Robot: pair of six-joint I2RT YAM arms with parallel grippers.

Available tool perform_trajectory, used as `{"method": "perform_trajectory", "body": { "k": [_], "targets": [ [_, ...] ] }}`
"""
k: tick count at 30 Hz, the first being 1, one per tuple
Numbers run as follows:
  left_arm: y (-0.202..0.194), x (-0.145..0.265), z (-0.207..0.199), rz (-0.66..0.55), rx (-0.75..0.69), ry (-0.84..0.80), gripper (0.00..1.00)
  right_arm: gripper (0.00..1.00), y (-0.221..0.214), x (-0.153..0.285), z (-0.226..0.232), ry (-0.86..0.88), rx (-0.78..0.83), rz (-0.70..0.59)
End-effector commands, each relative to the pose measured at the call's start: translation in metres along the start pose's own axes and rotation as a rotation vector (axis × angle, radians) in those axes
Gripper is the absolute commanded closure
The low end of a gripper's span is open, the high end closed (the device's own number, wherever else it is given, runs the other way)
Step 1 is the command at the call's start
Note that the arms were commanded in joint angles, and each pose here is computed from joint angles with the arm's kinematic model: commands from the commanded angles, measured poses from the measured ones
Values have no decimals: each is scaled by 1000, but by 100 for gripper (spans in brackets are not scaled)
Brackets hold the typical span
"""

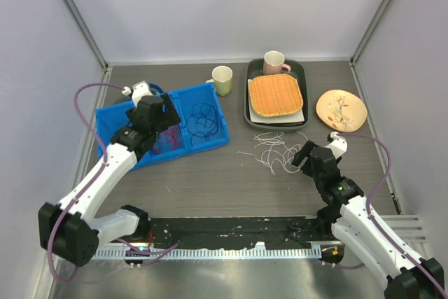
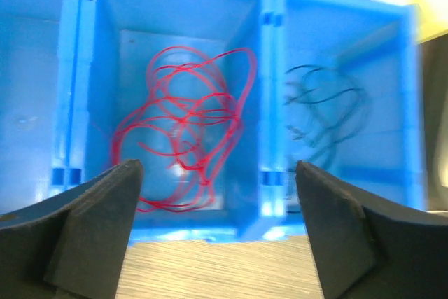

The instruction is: Untangle the cables

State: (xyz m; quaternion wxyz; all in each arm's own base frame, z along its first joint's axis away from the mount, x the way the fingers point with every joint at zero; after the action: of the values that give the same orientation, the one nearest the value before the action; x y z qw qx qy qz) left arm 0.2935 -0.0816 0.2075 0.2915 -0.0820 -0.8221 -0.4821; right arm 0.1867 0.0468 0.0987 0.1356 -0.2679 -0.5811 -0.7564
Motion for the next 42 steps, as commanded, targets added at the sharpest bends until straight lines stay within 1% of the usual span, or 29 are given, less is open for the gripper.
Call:
{"method": "perform_trajectory", "body": {
  "k": [1, 4, 6, 8, 9, 10, 11, 12, 13, 14, 15, 16, 19, 20, 21, 22, 23, 24, 27, 28, 29, 31, 32, 36, 37, 38, 39, 41, 42],
  "targets": [
    [26, 40, -22, -51, 80, -219, 0, 19, 15, 2, 8, 42, 9, -46],
    [24, 58, -23, -33, 102, -308, 0, 20, 16, 1, 8, 35, 16, -45],
    [17, 65, -25, 0, 105, -369, 0, 22, 17, -1, 8, 21, 23, -41],
    [4, 68, -23, 43, 112, -405, 0, 23, 18, -4, 10, 20, 28, -39],
    [-3, 72, -29, 87, 107, -467, 0, 24, 17, -6, 12, 24, 33, -34],
    [-16, 69, -27, 125, 99, -481, 0, 29, 13, -10, 13, 19, 47, -3],
    [-19, 70, -31, 136, 100, -522, 0, 33, 16, -12, 17, 31, 44, -6],
    [-29, 75, -36, 192, 79, -576, 0, 39, 16, -14, 19, 37, 52, 3],
    [-37, 72, -33, 214, 66, -573, 0, 61, 14, -18, 21, 35, 65, 23],
    [-40, 72, -33, 220, 56, -578, 0, 74, 20, -19, 27, 55, 57, 18],
    [-42, 72, -31, 225, 47, -577, 0, 84, 22, -19, 31, 69, 57, 21],
    [-45, 71, -29, 229, 41, -574, 0, 99, 25, -20, 35, 87, 55, 22],
    [-49, 75, -26, 236, 33, -599, 0, 99, 38, -14, 59, 225, 58, 23],
    [-48, 77, -28, 231, 30, -622, 0, 99, 50, -9, 69, 272, 56, 8],
    [-48, 82, -30, 229, 20, -660, 0, 99, 52, -2, 81, 367, 86, 27],
    [-52, 83, -29, 242, 11, -684, 0, 99, 58, 4, 90, 425, 94, 29],
    [-53, 91, -36, 259, 2, -763, 0, 99, 71, 13, 103, 508, 100, 15],
    [-56, 94, -37, 271, -8, -801, 0, 99, 72, 27, 118, 645, 114, 41],
    [-64, 107, -45, 318, -42, -941, 0, 99, 92, 59, 146, 905, 126, 7],
    [-68, 109, -46, 335, -59, -968, 0, 99, 86, 78, 155, 1065, 143, 58],
    [-68, 114, -50, 340, -72, -1014, 0, 99, 95, 95, 167, 1193, 168, -2],
    [-75, 119, -54, 355, -100, -1059, 0, 99, 92, 120, 175, 1369, 185, 34],
    [-77, 120, -55, 360, -110, -1068, 0, 99, 96, 129, 180, 1425, 198, -4],
    [-88, 132, -71, 354, -176, -1123, 0, 99, 90, 157, 191, 1546, 267, -11],
    [-92, 133, -74, 360, -191, -1129, 0, 99, 90, 160, 193, 1553, 273, -20],
    [-95, 135, -78, 356, -211, -1142, 0, 99, 96, 162, 195, 1531, 255, -45],
    [-104, 139, -85, 378, -233, -1155, 0, 99, 97, 164, 198, 1526, 244, -47],
    [-109, 139, -94, 347, -252, -1157, 0, 99, 103, 159, 201, 1455, 188, -47],
    [-118, 141, -99, 354, -281, -1168, 0, 99, 104, 158, 202, 1431, 146, -22]
  ]
}}
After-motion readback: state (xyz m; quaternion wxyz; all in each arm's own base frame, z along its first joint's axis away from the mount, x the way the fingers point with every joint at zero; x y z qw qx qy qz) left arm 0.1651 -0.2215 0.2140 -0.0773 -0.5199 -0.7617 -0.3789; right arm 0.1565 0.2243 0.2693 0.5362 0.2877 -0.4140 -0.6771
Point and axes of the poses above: each gripper's point midway between its finger pads, its own x axis back along the fingers, its own z axis along the line the jaws close on, y = z × x, the point moved 5 cm from there along x, back along the fingers, and after that the axes turned 11 degrees about x, right-handed, at the moved point
